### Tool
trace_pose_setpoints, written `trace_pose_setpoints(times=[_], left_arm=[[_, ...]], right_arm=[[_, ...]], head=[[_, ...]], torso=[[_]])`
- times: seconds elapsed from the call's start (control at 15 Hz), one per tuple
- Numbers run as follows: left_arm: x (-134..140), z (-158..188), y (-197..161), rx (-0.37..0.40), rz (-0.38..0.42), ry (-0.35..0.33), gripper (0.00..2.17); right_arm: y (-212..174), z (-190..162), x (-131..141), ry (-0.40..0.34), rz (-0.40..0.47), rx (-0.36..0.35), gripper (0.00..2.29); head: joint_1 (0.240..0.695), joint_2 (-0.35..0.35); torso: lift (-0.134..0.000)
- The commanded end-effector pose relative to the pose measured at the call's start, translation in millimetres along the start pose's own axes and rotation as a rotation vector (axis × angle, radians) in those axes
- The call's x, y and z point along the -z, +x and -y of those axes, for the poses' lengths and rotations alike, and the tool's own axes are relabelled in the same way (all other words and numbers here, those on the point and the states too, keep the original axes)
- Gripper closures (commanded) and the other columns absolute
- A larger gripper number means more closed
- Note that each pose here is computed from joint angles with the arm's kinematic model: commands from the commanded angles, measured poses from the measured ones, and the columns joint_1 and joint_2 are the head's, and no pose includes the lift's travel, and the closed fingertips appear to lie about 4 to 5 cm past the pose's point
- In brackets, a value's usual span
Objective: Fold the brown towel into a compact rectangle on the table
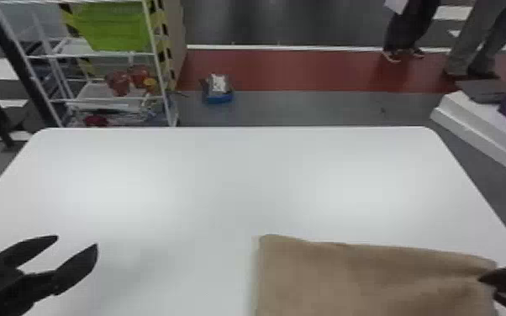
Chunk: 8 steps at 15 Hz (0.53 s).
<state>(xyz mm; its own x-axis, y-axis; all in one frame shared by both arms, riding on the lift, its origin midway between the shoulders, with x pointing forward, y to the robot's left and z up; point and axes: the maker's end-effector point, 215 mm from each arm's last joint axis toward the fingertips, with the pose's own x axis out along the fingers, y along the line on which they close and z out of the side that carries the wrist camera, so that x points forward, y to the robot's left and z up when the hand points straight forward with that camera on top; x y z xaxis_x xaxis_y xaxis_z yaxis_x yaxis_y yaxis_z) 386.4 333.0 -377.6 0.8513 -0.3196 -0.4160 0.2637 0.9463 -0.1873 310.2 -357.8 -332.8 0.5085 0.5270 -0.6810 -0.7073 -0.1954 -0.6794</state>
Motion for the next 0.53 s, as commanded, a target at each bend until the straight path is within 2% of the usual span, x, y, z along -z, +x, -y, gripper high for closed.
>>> trace_pose_setpoints(times=[0.0, 0.27, 0.47], left_arm=[[6, 5, 5, 0.011, -0.008, -0.009, 0.08], [7, 8, 8, 0.018, -0.009, -0.010, 0.08], [9, 8, 7, 0.020, -0.012, -0.011, 0.08]], right_arm=[[9, -21, 10, 0.012, -0.002, -0.049, 1.48], [31, -37, 3, 0.002, 0.015, -0.113, 1.48], [32, -18, 9, -0.006, 0.010, -0.076, 1.48]], head=[[0.695, -0.040], [0.695, -0.064], [0.695, -0.048]], torso=[[-0.134], [-0.134], [-0.134]])
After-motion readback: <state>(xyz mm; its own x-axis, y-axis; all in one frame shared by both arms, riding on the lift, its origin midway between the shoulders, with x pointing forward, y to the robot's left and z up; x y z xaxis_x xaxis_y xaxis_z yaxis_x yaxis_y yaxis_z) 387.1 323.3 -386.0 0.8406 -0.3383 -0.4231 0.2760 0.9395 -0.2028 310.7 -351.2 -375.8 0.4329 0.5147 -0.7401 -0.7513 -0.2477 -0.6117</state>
